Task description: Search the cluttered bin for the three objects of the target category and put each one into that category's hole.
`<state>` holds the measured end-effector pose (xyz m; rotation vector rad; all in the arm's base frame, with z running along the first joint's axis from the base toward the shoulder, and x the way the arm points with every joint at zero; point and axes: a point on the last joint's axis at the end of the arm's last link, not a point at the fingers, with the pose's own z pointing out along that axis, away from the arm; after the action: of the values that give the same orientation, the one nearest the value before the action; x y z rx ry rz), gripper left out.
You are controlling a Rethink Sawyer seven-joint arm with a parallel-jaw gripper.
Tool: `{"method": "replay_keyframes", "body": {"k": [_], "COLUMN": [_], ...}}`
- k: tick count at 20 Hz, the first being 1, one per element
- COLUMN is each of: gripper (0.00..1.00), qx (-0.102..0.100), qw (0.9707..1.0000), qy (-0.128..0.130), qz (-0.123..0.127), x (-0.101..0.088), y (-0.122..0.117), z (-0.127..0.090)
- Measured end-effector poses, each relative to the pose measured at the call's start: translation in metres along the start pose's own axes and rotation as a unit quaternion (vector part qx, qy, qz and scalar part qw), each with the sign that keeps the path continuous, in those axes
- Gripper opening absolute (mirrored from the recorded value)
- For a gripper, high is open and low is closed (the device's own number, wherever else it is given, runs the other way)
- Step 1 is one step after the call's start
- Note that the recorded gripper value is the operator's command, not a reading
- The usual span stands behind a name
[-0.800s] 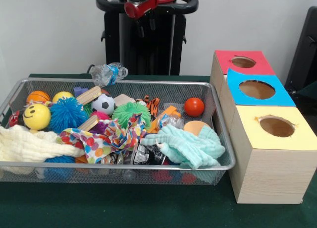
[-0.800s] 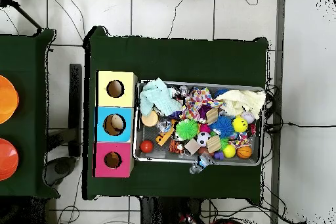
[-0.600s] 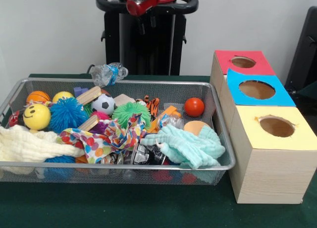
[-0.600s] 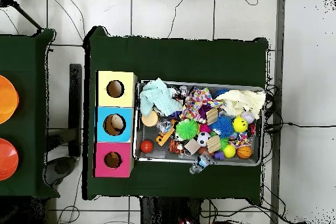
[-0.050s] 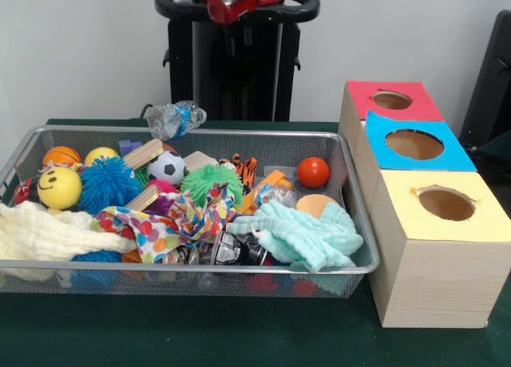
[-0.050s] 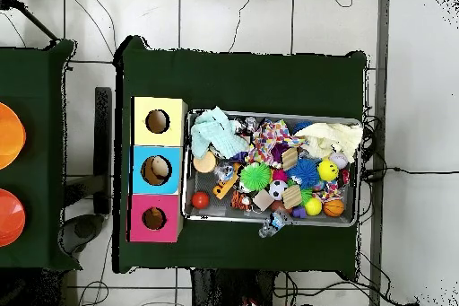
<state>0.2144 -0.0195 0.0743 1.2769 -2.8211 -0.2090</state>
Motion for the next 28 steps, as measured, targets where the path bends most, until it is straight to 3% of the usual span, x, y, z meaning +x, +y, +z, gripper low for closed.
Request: {"method": "replay_keyframes", "body": {"k": [9,13,20,22,28], "gripper": [1.0,1.0,1.0,1.0,1.0], "qx": [0.002,0.016,0.049,0.063,0.089], "qw": [0.9996,0.999,0.9944,0.991,0.9837], "qy": [0.001,-0.015,-0.066,-0.085,-0.107], "qz": [0.028,0.04,0.066,0.081,0.113], "x": [0.003,0.006,0.012,0.017,0.03], "y": [-0.004,-0.007,-0.014,-0.018,-0.027], "z": [0.006,0.011,0.021,0.026,0.035]}}
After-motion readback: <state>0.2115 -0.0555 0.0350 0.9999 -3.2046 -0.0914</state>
